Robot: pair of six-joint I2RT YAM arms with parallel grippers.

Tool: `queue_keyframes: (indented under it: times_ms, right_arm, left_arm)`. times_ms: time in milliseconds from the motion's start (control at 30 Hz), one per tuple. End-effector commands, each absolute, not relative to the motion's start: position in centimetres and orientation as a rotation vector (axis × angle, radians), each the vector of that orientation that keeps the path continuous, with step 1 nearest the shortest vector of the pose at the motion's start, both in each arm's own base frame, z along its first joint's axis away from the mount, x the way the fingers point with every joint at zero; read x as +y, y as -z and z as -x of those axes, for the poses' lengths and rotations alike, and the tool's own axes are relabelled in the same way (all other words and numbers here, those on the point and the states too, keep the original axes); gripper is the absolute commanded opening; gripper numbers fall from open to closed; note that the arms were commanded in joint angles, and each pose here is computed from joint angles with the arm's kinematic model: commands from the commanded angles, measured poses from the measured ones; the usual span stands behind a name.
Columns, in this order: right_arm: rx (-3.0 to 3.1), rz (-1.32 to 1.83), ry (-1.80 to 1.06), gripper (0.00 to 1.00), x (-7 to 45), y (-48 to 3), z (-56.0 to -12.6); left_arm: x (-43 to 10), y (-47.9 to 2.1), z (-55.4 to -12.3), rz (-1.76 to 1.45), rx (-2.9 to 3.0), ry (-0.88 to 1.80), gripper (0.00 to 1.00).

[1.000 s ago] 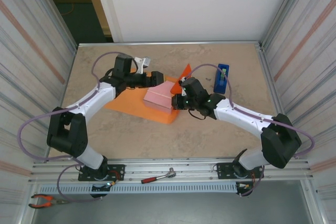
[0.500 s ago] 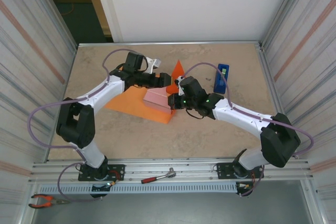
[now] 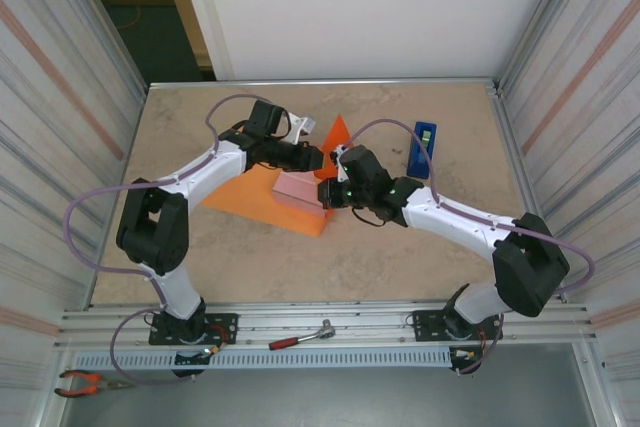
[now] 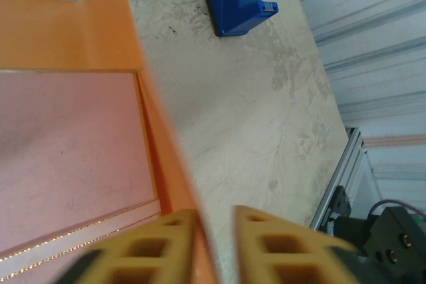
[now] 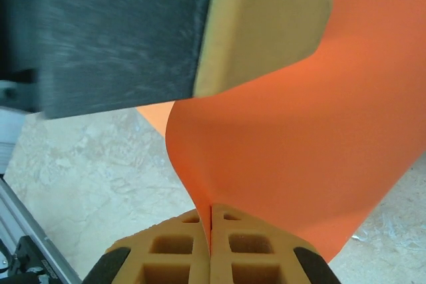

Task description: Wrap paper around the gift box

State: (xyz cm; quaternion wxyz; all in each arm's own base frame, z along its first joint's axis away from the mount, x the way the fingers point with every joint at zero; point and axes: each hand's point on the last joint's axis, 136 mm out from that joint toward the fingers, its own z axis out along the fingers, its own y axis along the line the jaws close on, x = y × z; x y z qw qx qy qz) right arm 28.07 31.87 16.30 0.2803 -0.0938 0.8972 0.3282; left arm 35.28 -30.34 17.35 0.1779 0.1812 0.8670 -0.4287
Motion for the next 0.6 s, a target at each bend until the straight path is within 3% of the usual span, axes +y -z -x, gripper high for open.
queue_keyframes:
  times_ms: [0,67,200,333,567]
  right_arm:
    - [2.374,0.280,-0.894,0.36,32.6,-17.7,-28.3]
    - [2.368,0.256,-0.879,0.57,31.7,-18.1,-28.5]
    - [2.335,0.149,-0.877,0.68,28.9,-18.9,-29.1]
    - [2.344,0.036,-0.883,0.68,26.8,-18.3,-30.4]
    - [2.411,0.003,-0.865,0.51,28.4,-16.1,-33.0]
  left_arm:
    - [-30.6,-17.7,-35.6,-0.547,2.434,1.209,0.00]
    - [-29.7,-17.7,-35.9,-0.518,2.431,1.191,0.00]
    - [-27.4,-18.0,-36.5,-0.459,2.418,1.170,0.00]
    - [-25.9,-17.4,-36.5,-0.437,2.428,1.123,0.00]
    - [-24.2,-15.8,-36.1,-0.406,2.461,0.992,0.00]
